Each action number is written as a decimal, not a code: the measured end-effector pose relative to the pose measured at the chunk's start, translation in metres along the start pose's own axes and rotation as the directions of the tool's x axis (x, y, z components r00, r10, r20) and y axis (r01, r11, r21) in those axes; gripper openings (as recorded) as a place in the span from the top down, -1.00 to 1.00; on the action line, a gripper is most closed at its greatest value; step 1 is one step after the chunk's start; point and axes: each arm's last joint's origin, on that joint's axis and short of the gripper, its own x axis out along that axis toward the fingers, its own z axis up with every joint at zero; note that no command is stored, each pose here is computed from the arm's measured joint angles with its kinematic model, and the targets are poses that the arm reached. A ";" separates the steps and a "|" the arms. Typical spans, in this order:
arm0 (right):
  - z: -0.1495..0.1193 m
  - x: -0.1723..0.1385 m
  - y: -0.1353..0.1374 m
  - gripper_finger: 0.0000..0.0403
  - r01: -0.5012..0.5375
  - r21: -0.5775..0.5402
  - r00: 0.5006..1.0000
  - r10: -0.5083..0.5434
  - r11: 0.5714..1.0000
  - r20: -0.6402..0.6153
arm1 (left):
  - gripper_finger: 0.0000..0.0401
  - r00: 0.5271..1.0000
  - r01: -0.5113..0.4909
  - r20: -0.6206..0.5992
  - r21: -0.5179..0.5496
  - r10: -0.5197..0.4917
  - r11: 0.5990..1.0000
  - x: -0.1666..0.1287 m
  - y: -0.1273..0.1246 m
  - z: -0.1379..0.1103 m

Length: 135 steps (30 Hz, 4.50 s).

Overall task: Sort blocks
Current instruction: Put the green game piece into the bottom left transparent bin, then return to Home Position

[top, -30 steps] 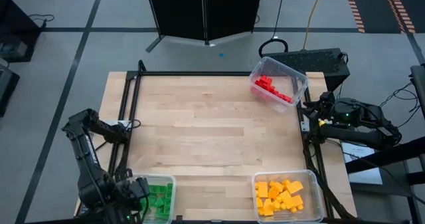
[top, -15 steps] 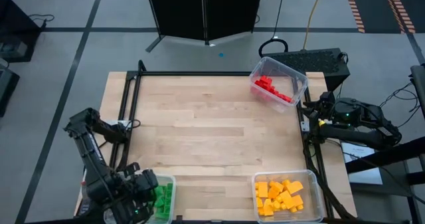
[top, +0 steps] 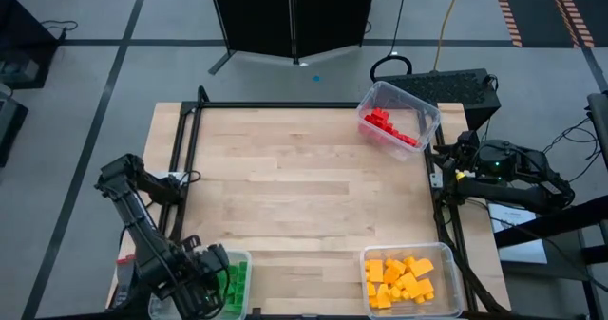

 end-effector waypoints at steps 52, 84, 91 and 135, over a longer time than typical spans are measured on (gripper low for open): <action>0.032 -0.164 -0.036 -0.03 -0.219 -0.146 0.849 0.262 0.965 0.458 | -0.05 0.204 0.360 0.966 0.077 -0.160 0.930 -0.116 0.186 -0.020; 0.035 -0.012 0.031 -0.03 -0.477 -0.229 0.729 0.527 0.849 0.437 | -0.05 0.121 0.545 0.976 0.088 -0.182 0.834 0.029 0.243 -0.033; 0.031 0.003 0.032 -0.03 -0.480 -0.225 0.726 0.528 0.848 0.440 | -0.05 0.500 0.685 0.791 -0.111 -0.353 0.720 0.038 0.241 -0.043; 0.015 0.041 0.033 -0.03 -0.539 -0.218 0.706 0.577 0.814 0.410 | -0.05 -0.183 0.419 0.350 0.873 -0.919 0.249 0.074 0.236 -0.059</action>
